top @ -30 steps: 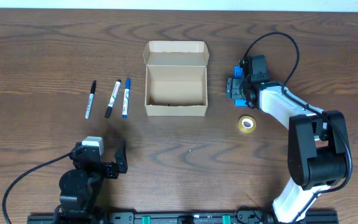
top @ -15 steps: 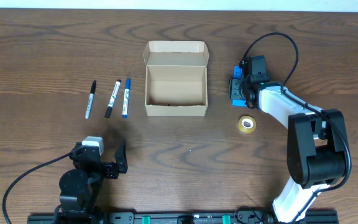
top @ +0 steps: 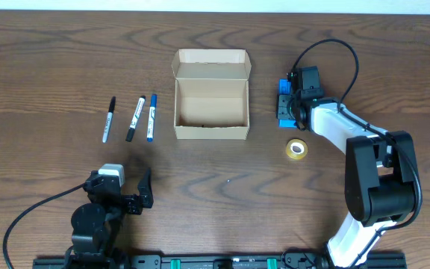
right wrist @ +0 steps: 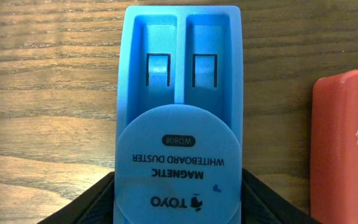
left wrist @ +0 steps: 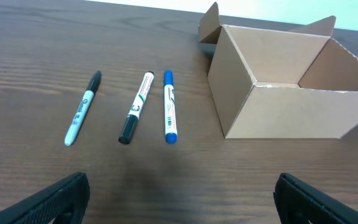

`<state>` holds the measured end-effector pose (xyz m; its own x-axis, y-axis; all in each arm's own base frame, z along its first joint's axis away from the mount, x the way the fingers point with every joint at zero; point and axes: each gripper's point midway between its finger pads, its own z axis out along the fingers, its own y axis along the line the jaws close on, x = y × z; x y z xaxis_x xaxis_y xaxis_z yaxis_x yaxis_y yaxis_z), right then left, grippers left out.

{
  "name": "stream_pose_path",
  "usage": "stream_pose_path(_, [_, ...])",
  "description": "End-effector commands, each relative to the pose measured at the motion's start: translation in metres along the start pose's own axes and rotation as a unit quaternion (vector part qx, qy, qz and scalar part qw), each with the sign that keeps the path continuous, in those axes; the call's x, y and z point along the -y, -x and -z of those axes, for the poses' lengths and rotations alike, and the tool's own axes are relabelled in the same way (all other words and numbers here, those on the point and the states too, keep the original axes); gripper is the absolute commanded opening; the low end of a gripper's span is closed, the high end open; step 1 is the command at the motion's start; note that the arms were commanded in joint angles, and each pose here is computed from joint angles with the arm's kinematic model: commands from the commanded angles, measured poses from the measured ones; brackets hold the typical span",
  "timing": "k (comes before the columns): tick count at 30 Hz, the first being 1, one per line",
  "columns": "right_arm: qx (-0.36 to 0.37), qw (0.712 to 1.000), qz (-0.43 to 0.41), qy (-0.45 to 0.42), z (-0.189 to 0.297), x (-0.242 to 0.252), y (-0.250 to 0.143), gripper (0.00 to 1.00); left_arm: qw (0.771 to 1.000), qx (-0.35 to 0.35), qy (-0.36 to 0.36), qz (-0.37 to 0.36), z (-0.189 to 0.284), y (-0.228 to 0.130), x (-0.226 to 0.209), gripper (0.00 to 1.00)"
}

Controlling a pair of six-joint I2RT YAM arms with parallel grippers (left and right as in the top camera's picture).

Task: Pack container
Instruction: 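Lift the blue duster and lower it into the cardboard box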

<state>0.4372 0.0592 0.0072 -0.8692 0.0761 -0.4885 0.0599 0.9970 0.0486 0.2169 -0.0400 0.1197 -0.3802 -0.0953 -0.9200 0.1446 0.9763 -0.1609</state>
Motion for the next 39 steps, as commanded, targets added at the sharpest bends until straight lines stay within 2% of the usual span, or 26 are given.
stream_pose_path(1, [0.033,0.999,-0.017,0.007,0.016,0.001,0.031,0.53,1.0,-0.007,0.003,0.0,-0.003,-0.008,-0.002,0.96])
stream_pose_path(10, [0.162,0.986,-0.015,0.043,0.108,-0.023,0.126,0.52,1.0,-0.007,0.003,0.0,-0.003,-0.008,-0.002,0.95])
stream_pose_path(13, [0.206,0.975,0.021,0.075,0.147,-0.045,0.149,0.52,1.0,-0.007,0.003,0.0,-0.003,-0.008,-0.002,0.95])
stream_pose_path(17, [0.239,0.957,0.098,0.132,0.184,-0.092,0.156,0.52,1.0,-0.007,0.003,0.0,-0.003,-0.008,-0.002,0.96])
stream_pose_path(22, [0.234,0.925,0.208,0.216,0.204,-0.166,0.127,0.52,1.0,-0.007,0.003,0.0,-0.003,-0.008,-0.002,0.95])
stream_pose_path(26, [0.214,0.895,0.301,0.251,0.209,-0.204,0.093,0.55,1.0,-0.007,0.003,0.0,-0.003,-0.008,-0.002,0.95])
stream_pose_path(29, [0.194,0.874,0.368,0.25,0.201,-0.218,0.069,0.57,1.0,-0.007,0.003,0.0,-0.003,-0.008,-0.002,0.95])
stream_pose_path(33, [0.156,0.835,0.45,0.275,0.184,-0.24,0.031,0.54,1.0,-0.007,0.003,0.0,-0.003,-0.008,-0.002,0.95])
stream_pose_path(39, [0.097,0.818,0.497,0.273,0.143,-0.244,-0.002,0.53,1.0,-0.007,0.003,0.0,-0.003,-0.008,-0.002,0.95])
